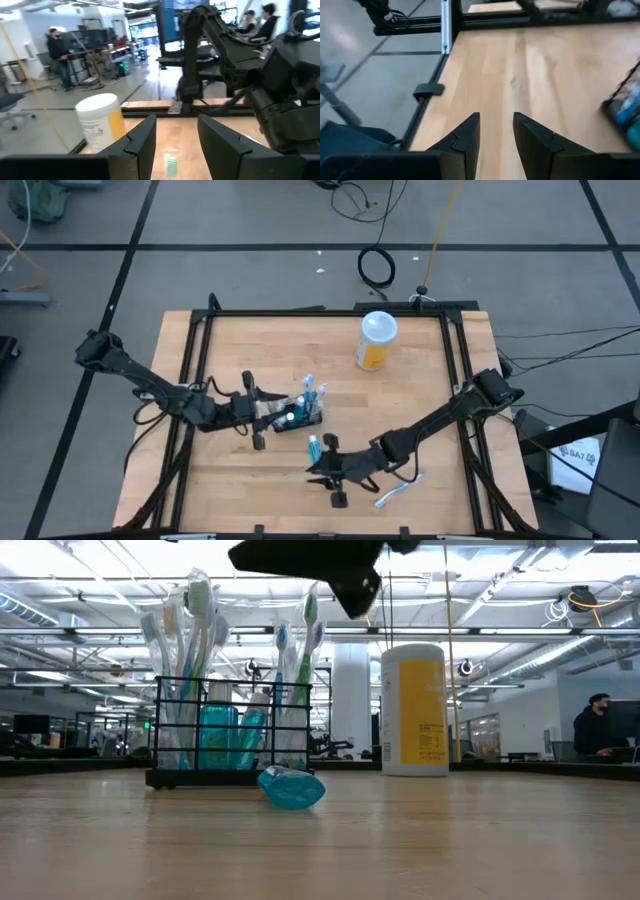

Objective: Pick & Place toothbrushing station
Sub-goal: Put the mouthwash bottle into the black wire organizer

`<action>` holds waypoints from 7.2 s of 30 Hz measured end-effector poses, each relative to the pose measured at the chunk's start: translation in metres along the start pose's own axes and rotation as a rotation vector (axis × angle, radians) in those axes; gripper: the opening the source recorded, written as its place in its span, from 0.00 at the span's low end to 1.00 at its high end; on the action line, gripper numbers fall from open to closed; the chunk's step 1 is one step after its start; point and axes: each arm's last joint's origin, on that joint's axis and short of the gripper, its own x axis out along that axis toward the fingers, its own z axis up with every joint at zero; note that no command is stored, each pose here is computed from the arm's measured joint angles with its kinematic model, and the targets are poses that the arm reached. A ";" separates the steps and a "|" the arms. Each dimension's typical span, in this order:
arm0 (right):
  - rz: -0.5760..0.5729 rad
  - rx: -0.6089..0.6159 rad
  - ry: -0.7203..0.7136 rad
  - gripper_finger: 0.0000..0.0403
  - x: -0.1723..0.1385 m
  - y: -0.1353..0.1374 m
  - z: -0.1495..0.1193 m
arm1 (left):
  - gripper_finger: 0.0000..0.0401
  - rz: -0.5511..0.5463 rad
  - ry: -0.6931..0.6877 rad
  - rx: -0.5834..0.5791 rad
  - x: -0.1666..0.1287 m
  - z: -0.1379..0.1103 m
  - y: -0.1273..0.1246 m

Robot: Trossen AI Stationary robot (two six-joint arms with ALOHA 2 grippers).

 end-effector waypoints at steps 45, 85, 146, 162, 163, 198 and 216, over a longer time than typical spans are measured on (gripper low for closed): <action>-0.337 0.208 0.095 0.58 0.031 -0.057 -0.107 | 0.38 -0.357 -0.023 -0.134 -0.002 0.001 -0.010; -0.352 0.126 0.563 0.56 -0.039 -0.053 -0.110 | 0.38 -0.681 0.045 -0.161 -0.019 -0.003 -0.033; 0.211 0.162 -0.258 0.41 -0.031 -0.036 -0.056 | 0.38 -0.447 0.303 0.119 0.032 -0.050 -0.105; 0.212 0.169 -0.298 0.41 -0.032 -0.036 -0.052 | 0.38 -0.439 0.303 0.168 0.039 -0.052 -0.098; 0.212 0.169 -0.298 0.41 -0.032 -0.036 -0.052 | 0.38 -0.445 0.304 0.171 0.039 -0.052 -0.098; 0.142 0.151 -0.310 0.46 -0.032 -0.035 -0.053 | 0.23 -0.451 0.302 0.186 0.036 -0.052 -0.100; 0.030 0.158 -0.162 0.60 -0.028 -0.041 -0.068 | 0.24 -0.372 0.511 0.355 0.024 0.038 -0.087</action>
